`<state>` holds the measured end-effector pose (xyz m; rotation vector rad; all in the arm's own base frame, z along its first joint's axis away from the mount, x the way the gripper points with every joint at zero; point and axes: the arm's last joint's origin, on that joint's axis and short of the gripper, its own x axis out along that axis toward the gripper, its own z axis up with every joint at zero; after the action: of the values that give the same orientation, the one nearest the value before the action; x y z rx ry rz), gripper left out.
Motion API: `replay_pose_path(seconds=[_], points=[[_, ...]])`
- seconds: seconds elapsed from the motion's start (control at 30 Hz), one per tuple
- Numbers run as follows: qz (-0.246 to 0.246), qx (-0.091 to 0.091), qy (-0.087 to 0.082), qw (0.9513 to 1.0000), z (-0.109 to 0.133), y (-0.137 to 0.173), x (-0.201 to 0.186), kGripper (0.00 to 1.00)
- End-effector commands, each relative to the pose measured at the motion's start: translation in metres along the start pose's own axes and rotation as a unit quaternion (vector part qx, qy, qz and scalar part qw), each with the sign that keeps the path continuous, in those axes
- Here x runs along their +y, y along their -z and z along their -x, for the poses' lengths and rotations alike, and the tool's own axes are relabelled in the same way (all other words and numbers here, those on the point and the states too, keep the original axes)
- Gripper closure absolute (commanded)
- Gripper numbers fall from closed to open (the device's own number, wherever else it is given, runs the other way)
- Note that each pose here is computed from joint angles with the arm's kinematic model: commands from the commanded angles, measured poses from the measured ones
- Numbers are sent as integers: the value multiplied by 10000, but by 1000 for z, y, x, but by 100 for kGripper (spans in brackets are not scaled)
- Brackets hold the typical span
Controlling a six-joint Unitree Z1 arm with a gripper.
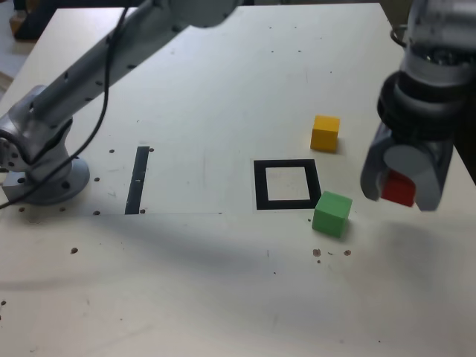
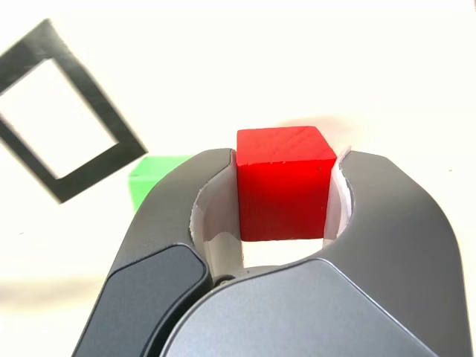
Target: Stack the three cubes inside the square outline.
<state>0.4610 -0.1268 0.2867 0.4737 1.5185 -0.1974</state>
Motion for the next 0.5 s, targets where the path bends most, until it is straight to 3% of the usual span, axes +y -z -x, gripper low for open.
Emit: replay_pose_path(seconds=[0.0,0.27,0.47], points=[[86,-8,-43,10000,20,17,1,71],[563,225,-40,9982,44,61,5,71],[947,372,11,9948,50,85,7,71]])
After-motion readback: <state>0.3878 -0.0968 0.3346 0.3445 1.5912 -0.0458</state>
